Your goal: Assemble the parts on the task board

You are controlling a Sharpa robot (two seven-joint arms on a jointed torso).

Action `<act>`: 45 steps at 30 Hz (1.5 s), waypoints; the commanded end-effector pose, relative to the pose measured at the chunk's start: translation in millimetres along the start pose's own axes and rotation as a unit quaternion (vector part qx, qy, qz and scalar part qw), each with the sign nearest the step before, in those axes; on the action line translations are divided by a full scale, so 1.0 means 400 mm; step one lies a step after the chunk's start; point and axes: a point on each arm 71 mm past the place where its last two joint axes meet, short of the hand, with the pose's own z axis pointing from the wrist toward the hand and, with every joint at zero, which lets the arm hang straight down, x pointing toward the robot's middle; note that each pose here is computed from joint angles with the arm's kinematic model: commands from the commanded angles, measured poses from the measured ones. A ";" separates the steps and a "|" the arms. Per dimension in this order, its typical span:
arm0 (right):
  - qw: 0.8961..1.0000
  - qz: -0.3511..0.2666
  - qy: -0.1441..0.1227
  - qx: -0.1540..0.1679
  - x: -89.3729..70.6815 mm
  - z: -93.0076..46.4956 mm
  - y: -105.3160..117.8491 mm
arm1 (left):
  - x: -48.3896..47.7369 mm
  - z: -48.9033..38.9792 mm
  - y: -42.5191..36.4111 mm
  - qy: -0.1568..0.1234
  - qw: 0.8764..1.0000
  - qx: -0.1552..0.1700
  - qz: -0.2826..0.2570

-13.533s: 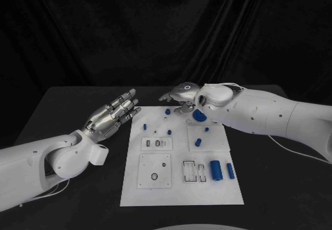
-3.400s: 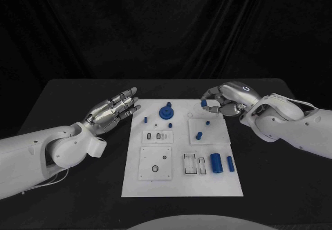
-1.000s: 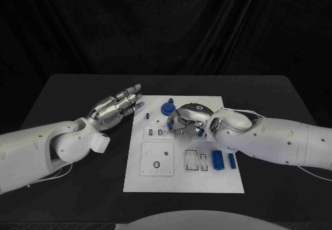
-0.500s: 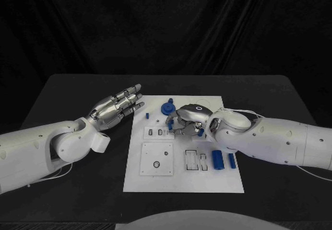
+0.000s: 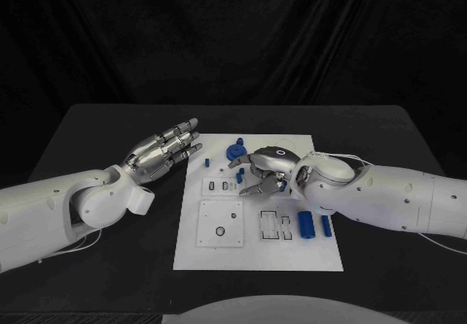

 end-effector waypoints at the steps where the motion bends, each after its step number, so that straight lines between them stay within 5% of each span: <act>1: 0.998 -0.006 -0.047 -0.030 -0.024 -0.013 0.014 | 0.004 -0.001 -0.002 0.003 1.000 0.009 0.000; 7: 0.994 -0.020 -0.102 -0.038 -0.109 -0.037 0.013 | -0.001 -0.009 -0.014 -0.020 0.999 0.032 0.032; 13: 0.983 -0.033 -0.174 -0.046 -0.260 -0.089 0.011 | -0.003 -0.029 -0.041 -0.047 0.990 0.064 0.114; 20: 0.966 -0.011 -0.255 -0.044 -0.394 -0.155 -0.025 | -0.007 -0.016 -0.108 -0.055 0.947 0.108 0.297; 24: 0.956 -0.007 -0.292 -0.032 -0.433 -0.189 -0.058 | 0.001 0.004 -0.145 -0.047 0.894 0.134 0.425; 26: 0.949 -0.012 -0.312 -0.036 -0.447 -0.204 -0.069 | 0.009 0.009 -0.156 -0.035 0.850 0.144 0.505; 27: 0.944 -0.020 -0.327 -0.042 -0.455 -0.215 -0.073 | 0.015 0.015 -0.160 -0.023 0.813 0.149 0.563; 29: 0.937 -0.031 -0.344 -0.048 -0.464 -0.226 -0.077 | 0.025 0.027 -0.165 -0.012 0.770 0.152 0.619; 31: 0.932 -0.039 -0.355 -0.054 -0.469 -0.232 -0.078 | 0.032 0.040 -0.168 -0.008 0.752 0.144 0.644; 34: 0.929 -0.047 -0.364 -0.056 -0.473 -0.238 -0.079 | 0.045 0.066 -0.168 -0.007 0.742 0.112 0.661; 40: 0.930 -0.050 -0.362 -0.044 -0.476 -0.232 -0.089 | 0.083 0.129 -0.186 -0.001 0.739 0.040 0.673; 45: 0.934 -0.047 -0.352 -0.034 -0.475 -0.218 -0.099 | 0.103 0.167 -0.189 0.023 0.745 -0.081 0.661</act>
